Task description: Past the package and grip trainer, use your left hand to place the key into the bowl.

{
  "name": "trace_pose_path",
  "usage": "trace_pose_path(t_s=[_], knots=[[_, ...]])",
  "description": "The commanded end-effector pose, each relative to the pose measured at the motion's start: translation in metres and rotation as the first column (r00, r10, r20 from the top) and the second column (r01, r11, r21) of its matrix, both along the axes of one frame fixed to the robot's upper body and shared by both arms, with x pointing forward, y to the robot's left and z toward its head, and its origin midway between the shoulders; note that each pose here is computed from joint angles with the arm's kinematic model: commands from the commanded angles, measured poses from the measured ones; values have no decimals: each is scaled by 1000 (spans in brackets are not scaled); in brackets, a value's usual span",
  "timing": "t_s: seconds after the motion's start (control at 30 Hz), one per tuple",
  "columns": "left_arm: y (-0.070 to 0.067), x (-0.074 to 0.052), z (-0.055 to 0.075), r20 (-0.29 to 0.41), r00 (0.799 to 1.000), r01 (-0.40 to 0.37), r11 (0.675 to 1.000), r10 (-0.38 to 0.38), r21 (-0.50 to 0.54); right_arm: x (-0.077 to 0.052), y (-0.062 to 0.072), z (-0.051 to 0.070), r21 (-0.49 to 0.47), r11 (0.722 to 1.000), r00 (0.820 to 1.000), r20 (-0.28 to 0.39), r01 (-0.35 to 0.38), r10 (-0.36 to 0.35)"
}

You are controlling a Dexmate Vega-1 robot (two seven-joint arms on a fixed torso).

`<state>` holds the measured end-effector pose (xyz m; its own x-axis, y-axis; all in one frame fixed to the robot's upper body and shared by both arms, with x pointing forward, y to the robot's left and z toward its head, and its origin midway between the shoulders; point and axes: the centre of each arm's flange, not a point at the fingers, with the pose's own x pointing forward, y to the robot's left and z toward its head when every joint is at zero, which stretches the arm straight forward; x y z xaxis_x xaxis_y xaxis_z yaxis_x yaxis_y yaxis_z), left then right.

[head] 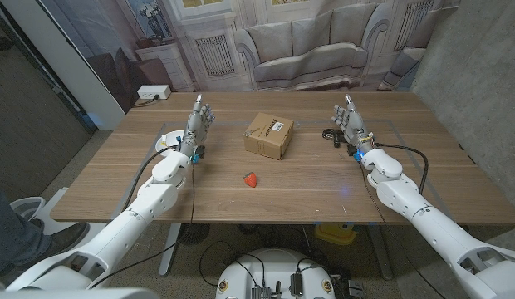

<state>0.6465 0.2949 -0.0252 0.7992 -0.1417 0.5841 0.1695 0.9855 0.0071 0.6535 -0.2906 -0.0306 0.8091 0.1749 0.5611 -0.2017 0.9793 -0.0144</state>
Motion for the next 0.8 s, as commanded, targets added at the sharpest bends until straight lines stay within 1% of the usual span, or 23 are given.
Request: trace_pose_path(t_s=[0.03,0.13,0.3,0.43,0.57,0.8], knots=[[-10,-9,-6,24,1000,-7,1000,8,-25,-2,-6,-6,19,1000,1000,6,-5,5],[-14,-6,-6,29,1000,3,999,-2,-39,-6,-7,-6,16,1000,1000,3,1,-1],[-16,-5,-6,31,1000,-4,999,6,-37,-9,-9,-6,9,1000,1000,-1,13,-13],[-17,-8,-5,45,998,-30,998,32,-51,-12,-11,-7,6,1000,1000,-4,19,-19],[-15,-10,-5,59,997,-37,998,41,-59,-12,-11,-8,10,1000,1000,-5,24,-24],[-11,-17,-1,92,994,-52,997,57,-55,-12,-9,-6,21,999,999,-10,30,-30]])
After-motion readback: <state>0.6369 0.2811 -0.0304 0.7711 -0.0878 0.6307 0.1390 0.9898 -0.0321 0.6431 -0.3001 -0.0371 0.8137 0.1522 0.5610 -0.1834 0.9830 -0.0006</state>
